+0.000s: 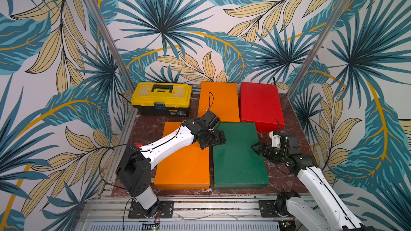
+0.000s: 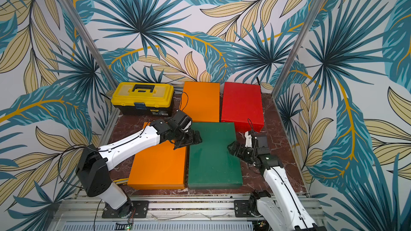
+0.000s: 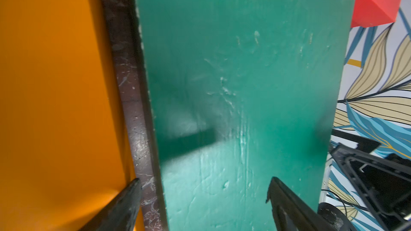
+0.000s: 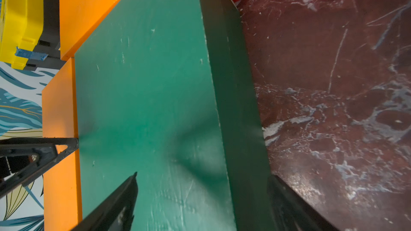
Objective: Stack the shoeboxes
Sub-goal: Pick up the shoebox from the center of the board.
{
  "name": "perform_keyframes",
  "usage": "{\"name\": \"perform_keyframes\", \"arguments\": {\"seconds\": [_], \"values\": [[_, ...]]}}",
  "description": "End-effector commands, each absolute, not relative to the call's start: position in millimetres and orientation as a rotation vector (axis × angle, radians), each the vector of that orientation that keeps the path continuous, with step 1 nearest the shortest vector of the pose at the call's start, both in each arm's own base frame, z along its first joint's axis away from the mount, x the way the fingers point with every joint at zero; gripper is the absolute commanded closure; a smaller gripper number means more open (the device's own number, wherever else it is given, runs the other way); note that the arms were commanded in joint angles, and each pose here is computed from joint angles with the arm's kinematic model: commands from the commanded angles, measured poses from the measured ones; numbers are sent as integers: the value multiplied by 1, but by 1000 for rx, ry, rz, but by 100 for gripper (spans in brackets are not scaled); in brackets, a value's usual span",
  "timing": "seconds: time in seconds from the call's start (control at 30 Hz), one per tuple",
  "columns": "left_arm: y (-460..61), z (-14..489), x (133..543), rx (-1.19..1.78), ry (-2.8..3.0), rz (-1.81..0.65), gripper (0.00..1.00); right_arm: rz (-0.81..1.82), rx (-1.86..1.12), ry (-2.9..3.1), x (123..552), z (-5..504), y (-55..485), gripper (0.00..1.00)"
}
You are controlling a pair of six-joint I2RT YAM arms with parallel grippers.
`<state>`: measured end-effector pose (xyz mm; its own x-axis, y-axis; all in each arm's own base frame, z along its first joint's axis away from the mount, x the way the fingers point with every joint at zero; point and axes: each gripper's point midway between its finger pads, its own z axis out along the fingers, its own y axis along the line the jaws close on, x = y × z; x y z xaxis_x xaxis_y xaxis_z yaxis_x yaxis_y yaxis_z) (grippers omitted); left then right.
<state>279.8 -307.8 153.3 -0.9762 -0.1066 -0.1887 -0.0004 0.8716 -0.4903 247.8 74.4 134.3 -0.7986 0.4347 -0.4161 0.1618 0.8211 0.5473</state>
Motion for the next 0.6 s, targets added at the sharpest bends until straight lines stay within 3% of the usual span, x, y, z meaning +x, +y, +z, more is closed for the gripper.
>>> {"name": "perform_keyframes", "arguments": {"seconds": [0.0, 0.27, 0.57], "values": [[-309, 149, 280, -99, 2868, -687, 10, 643, 484, 2458, 248, 140, 69, 8], [-350, 156, 287, -1, 2859, -749, 10, 768, 463, 2417, 256, 138, 83, 9], [-351, 132, 285, -23, 2909, -689, 10, 717, 514, 2478, 258, 105, 77, 13]]}}
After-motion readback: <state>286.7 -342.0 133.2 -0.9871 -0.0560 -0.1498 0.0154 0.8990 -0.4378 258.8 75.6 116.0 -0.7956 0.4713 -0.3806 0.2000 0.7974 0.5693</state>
